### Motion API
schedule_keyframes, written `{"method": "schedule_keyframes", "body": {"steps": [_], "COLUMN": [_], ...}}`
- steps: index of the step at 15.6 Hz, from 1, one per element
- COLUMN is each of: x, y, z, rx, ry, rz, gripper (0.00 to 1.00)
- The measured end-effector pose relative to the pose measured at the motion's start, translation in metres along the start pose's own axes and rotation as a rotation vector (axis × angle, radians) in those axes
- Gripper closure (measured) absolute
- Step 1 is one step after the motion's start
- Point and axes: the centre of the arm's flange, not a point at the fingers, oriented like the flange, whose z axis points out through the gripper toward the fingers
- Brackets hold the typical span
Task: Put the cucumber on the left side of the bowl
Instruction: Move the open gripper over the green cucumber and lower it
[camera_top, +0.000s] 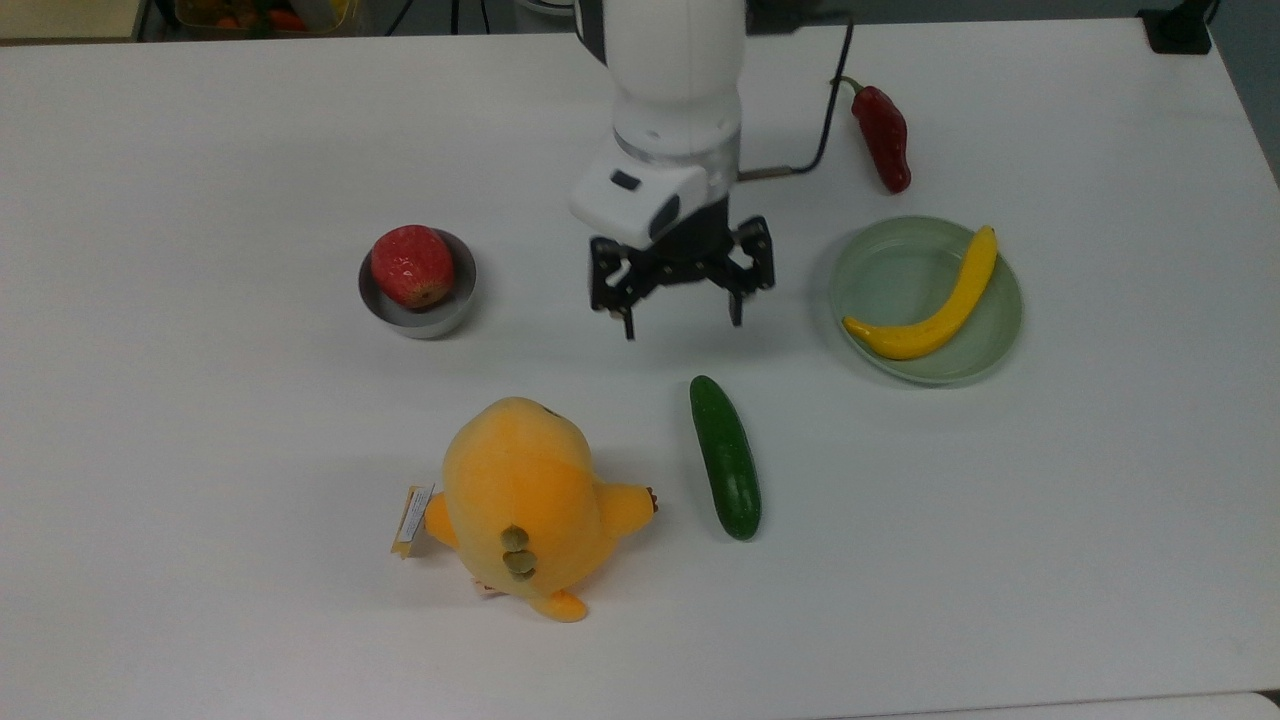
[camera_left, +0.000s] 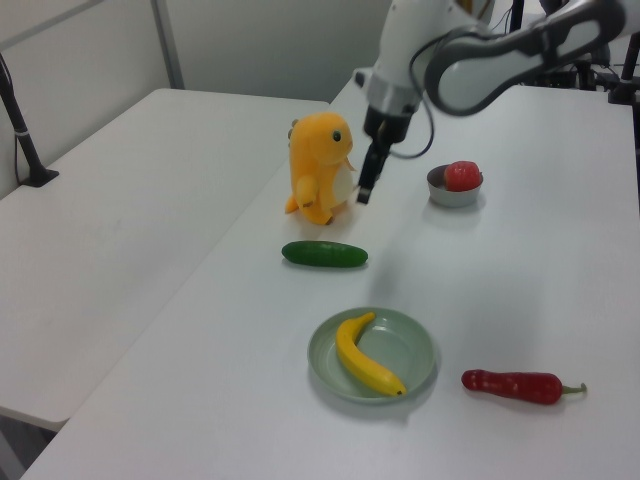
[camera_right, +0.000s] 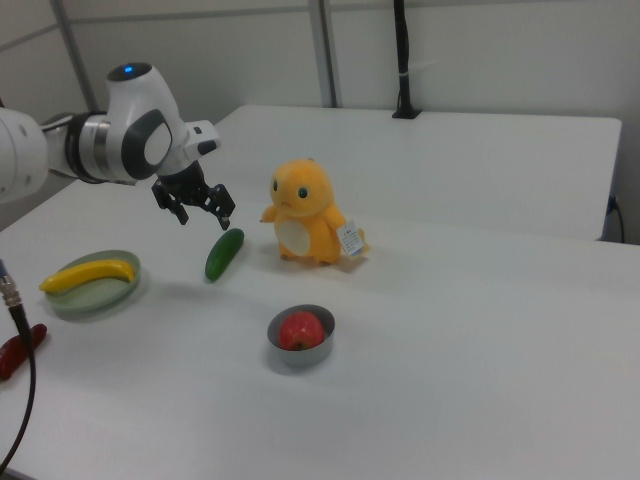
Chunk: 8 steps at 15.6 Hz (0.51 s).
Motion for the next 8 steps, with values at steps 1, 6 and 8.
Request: {"method": "schedule_keyframes", "body": {"steps": [1, 6, 8], "x": [0.004, 0.009, 0.010], "y": [-0.011, -0.054, -0.054], "z": [0.011, 0.040, 0.040], "rx": [0.004, 0.004, 0.000], "ry": [0.014, 0.058, 0.059], "rz": [-0.015, -0.093, -0.097], "gripper": [0.00, 0.00, 0.00]}}
